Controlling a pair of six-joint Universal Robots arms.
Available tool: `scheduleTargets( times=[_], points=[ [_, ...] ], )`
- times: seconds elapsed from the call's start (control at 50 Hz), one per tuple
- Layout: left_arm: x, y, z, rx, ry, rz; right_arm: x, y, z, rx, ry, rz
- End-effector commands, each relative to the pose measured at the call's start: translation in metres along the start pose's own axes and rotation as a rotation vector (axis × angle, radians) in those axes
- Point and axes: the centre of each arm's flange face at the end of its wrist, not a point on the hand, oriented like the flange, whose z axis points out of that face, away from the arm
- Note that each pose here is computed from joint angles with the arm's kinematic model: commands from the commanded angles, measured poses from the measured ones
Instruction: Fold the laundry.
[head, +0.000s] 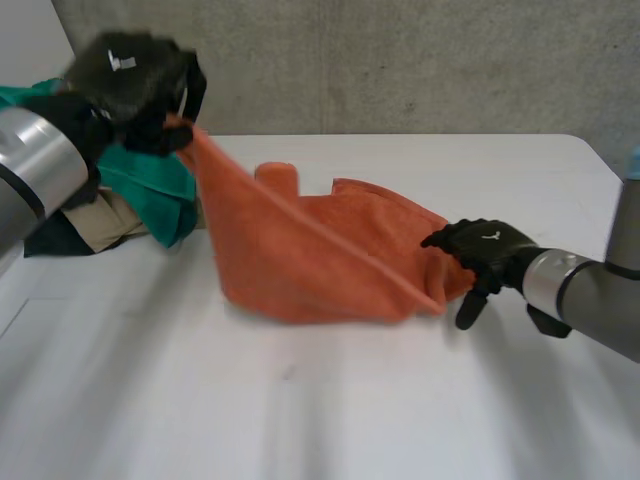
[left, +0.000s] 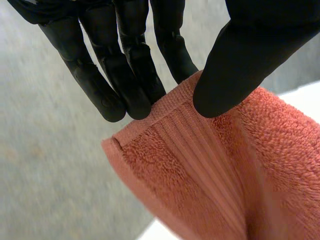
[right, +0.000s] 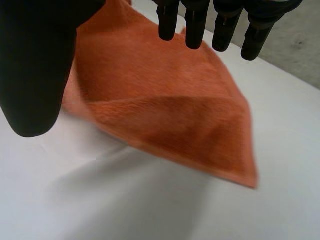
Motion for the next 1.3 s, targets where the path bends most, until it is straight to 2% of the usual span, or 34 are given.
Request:
scheduleTargets(
  times=[0.02, 0.18, 0.26, 0.28, 0.34, 0.42, 0.46, 0.5, 0.58, 0.68, 0.8, 0.88, 0.94, 1.02, 1.06, 1.12, 1.2, 1.3],
  points=[
    [0.007, -0.059, -0.010, 0.137, 0.015, 0.020, -0.026, 0.007, 0.019, -0.022, -0.034, 0.092],
    [0.010, -0.099, -0.018, 0.205, 0.013, 0.020, -0.038, 0.017, 0.048, -0.013, 0.002, 0.168],
    [0.006, -0.107, -0.021, 0.219, -0.009, 0.025, -0.020, 0.014, 0.062, 0.034, 0.145, 0.169],
    [0.004, -0.107, -0.022, 0.220, -0.022, 0.031, -0.007, 0.010, 0.063, 0.053, 0.228, 0.158],
    [-0.003, -0.104, -0.022, 0.204, -0.049, 0.032, 0.017, 0.000, 0.056, 0.083, 0.348, 0.130],
    [-0.024, -0.077, -0.018, 0.124, -0.103, 0.030, 0.052, -0.033, 0.022, 0.150, 0.430, 0.004],
    [-0.034, -0.053, -0.016, 0.055, -0.113, 0.012, 0.065, -0.051, -0.002, 0.177, 0.422, -0.117],
    [-0.037, -0.022, -0.014, -0.030, -0.094, -0.022, 0.063, -0.057, -0.024, 0.151, 0.348, -0.239],
    [-0.030, 0.037, -0.012, -0.188, -0.028, -0.106, 0.052, -0.060, -0.055, 0.071, 0.201, -0.369],
    [-0.017, 0.105, -0.011, -0.372, 0.019, -0.185, 0.054, -0.052, -0.067, -0.065, 0.122, -0.359],
    [-0.007, 0.160, 0.001, -0.504, 0.056, -0.192, 0.059, -0.040, -0.047, -0.149, 0.051, -0.360],
    [-0.012, 0.158, 0.035, -0.425, 0.058, -0.130, 0.064, -0.050, -0.019, -0.083, 0.077, -0.427],
    [-0.029, 0.126, 0.073, -0.245, 0.011, -0.068, 0.080, -0.083, 0.001, 0.079, 0.203, -0.491],
    [-0.063, 0.054, 0.110, 0.089, -0.114, -0.009, 0.103, -0.145, 0.003, 0.383, 0.419, -0.461],
    [-0.082, 0.006, 0.118, 0.299, -0.204, 0.008, 0.114, -0.175, -0.005, 0.568, 0.512, -0.397],
    [-0.100, -0.035, 0.114, 0.492, -0.301, -0.016, 0.120, -0.207, -0.022, 0.796, 0.578, -0.326],
    [-0.106, -0.039, 0.109, 0.523, -0.319, -0.045, 0.124, -0.213, -0.030, 0.890, 0.586, -0.302],
    [-0.093, 0.003, 0.108, 0.391, -0.274, -0.077, 0.119, -0.195, -0.021, 0.819, 0.516, -0.315]
  ],
)
